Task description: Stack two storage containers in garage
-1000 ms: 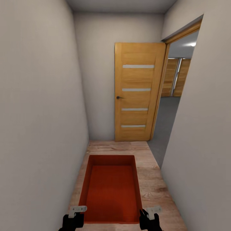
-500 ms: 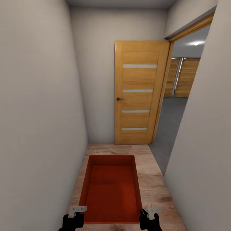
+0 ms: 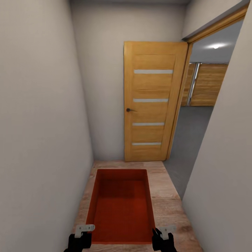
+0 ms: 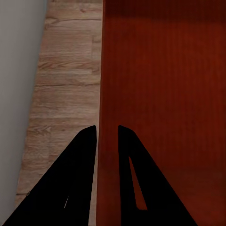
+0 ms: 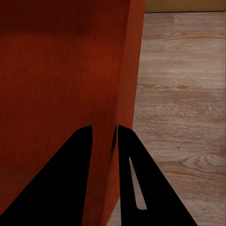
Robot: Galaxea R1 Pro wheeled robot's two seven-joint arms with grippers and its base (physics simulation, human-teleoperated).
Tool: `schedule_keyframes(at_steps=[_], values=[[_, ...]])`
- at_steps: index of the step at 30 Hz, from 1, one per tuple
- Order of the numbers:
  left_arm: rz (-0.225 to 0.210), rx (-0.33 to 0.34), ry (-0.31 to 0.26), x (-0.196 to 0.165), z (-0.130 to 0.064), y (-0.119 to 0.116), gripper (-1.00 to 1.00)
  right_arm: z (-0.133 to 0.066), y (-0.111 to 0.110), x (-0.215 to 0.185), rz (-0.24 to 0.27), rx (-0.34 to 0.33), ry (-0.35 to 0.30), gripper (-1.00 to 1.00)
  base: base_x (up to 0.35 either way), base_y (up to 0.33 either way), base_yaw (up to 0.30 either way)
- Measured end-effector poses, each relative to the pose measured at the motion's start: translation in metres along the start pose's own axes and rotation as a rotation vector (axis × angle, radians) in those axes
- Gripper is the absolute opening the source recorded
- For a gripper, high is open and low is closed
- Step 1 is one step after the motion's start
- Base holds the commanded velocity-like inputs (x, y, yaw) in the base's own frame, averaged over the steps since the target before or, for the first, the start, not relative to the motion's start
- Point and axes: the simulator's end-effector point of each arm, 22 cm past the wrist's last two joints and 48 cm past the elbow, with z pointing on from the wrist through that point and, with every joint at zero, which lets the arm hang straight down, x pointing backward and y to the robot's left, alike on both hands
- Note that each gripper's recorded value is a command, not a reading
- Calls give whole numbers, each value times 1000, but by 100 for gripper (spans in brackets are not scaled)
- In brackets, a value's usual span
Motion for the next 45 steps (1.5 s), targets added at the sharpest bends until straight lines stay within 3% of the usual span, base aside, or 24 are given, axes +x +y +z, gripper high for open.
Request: schedule_keyframes(at_steps=[45], values=[[0,0,0,0,0,0,-100,0,0,0,0,0,0,-100,326,36,-1]])
